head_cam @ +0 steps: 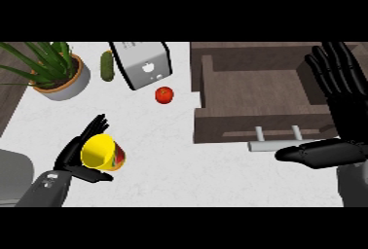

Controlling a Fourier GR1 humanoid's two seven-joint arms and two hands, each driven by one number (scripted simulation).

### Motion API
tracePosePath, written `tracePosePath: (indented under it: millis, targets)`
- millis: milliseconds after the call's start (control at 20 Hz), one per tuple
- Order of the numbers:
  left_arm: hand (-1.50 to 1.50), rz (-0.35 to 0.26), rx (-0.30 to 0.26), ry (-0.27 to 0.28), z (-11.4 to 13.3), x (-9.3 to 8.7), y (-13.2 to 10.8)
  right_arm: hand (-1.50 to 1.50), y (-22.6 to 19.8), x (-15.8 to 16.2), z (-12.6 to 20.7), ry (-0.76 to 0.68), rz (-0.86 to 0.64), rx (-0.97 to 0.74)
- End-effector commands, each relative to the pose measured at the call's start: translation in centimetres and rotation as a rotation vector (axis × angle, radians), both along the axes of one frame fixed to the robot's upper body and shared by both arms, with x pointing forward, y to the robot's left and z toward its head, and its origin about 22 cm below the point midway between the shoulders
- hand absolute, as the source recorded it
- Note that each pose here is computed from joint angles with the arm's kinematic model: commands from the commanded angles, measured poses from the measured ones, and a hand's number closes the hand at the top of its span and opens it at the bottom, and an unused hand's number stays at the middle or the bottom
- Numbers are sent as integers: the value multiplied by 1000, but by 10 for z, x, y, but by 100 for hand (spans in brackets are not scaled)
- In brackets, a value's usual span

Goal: Pick up the cup, place it into the drawer and close the drawer

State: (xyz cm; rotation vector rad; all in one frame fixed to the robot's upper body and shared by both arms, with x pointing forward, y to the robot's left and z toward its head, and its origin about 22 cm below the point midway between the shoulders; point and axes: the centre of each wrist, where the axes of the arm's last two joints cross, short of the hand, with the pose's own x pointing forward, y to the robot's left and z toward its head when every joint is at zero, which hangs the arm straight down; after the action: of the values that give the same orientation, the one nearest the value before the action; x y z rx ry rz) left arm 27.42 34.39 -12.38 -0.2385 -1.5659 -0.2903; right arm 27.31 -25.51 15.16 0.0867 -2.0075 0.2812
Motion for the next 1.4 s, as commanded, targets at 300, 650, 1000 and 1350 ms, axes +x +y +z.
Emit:
tracePosePath:
  millis: [300, 650, 1000, 1350]
  targets:
    - [-150, -124, -157, -78, 4, 11, -7, -150, 0, 10, 2, -3, -17, -8]
    - [150, -208, -301, -30, -6, 14, -40, -150, 8, 2, -5, -5, -10, 0]
    - [150, -34, -98, -360, -3, 17, -52, -150, 1, 7, -4, 21, -17, -20]
    - [150, 216, -253, -421, 1, 22, -50, -150, -12, 0, 10, 7, -11, -14]
